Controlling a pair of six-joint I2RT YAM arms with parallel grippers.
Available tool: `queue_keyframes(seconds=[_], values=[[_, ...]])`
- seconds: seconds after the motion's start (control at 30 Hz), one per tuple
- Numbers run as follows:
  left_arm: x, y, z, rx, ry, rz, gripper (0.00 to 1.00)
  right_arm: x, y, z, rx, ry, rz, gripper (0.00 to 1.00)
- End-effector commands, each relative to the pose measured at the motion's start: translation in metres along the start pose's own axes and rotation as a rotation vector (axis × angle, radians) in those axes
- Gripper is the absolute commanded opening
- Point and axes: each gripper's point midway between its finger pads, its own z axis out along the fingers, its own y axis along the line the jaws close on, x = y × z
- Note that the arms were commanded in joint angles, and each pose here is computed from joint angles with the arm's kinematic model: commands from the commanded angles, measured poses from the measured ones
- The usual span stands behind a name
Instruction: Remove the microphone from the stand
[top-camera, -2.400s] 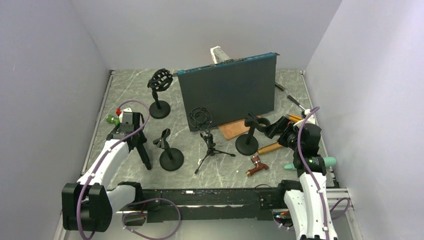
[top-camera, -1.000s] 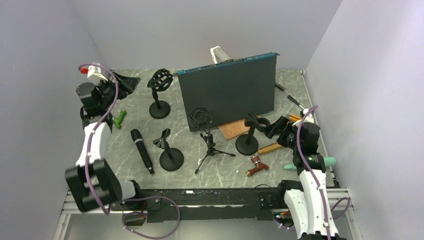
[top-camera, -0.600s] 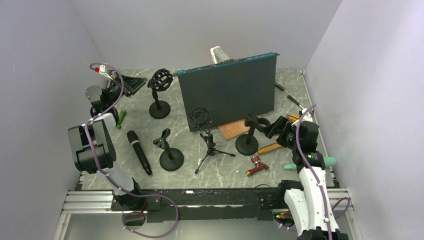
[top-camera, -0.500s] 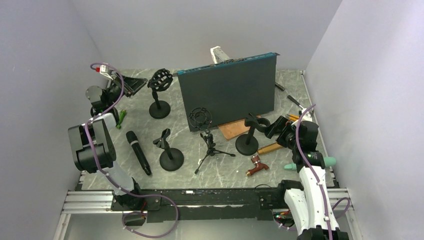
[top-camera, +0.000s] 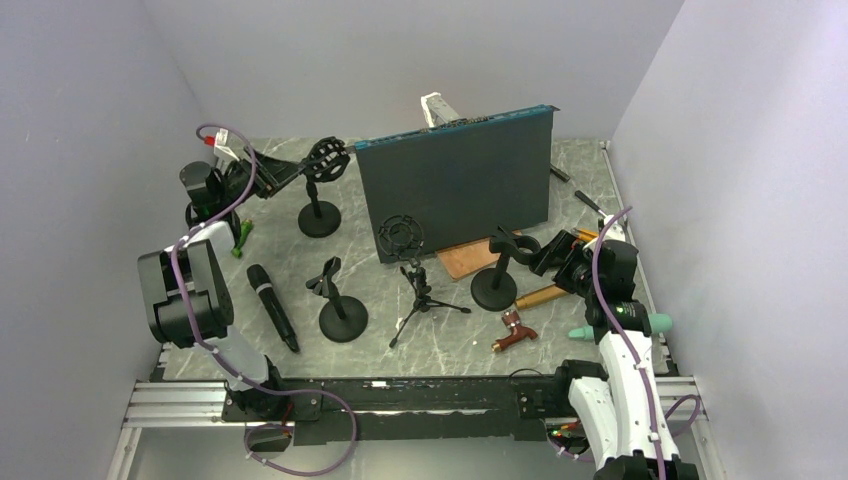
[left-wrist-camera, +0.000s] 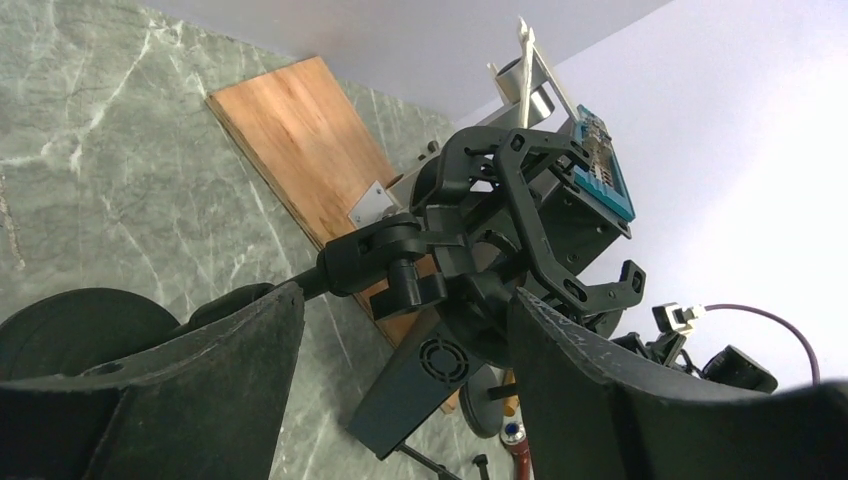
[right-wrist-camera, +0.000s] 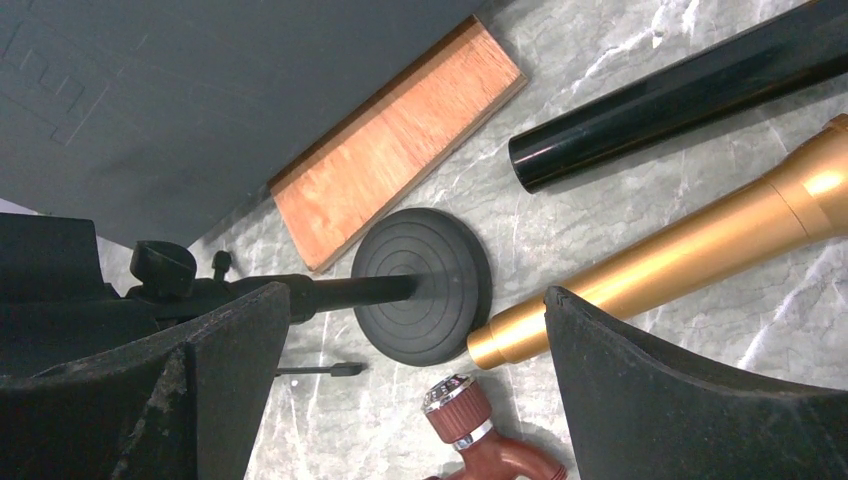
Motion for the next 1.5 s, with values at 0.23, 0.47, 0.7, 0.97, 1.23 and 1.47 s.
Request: queue_keyframes(seconds=[0.23,0.47,0.7,0.97,1.23,1.47], values=[[-0.001,0.014,0.007,-0.052,0.008,0.032,0.65,-0.019,0.010,-0.008,-0.016,-0.055,-0.033,1.00],[0.005,0.035,0.002,-0.160,0.028,0.018,0.60,-0.018,0.010,-0.008,-0.018,-0.055,-0.031,1.00],[0.018,0.071,-0.011,-0.340,0.092,0.019,0.56,-0.018,0.010,-0.009,-0.020,-0.060,-0.031,1.00],[0.037,0.107,-0.025,-0.462,0.163,0.002,0.55,-0.018,0.011,-0.009,-0.025,-0.062,-0.032,1.00],[0.048,0.114,-0.027,-0.496,0.199,0.002,0.55,-0.020,0.011,-0.011,-0.022,-0.073,-0.034,1.00],[0.019,0.086,-0.031,-0.513,0.121,0.106,0.70,-0.024,0.014,-0.013,-0.026,-0.080,-0.038,1.00]])
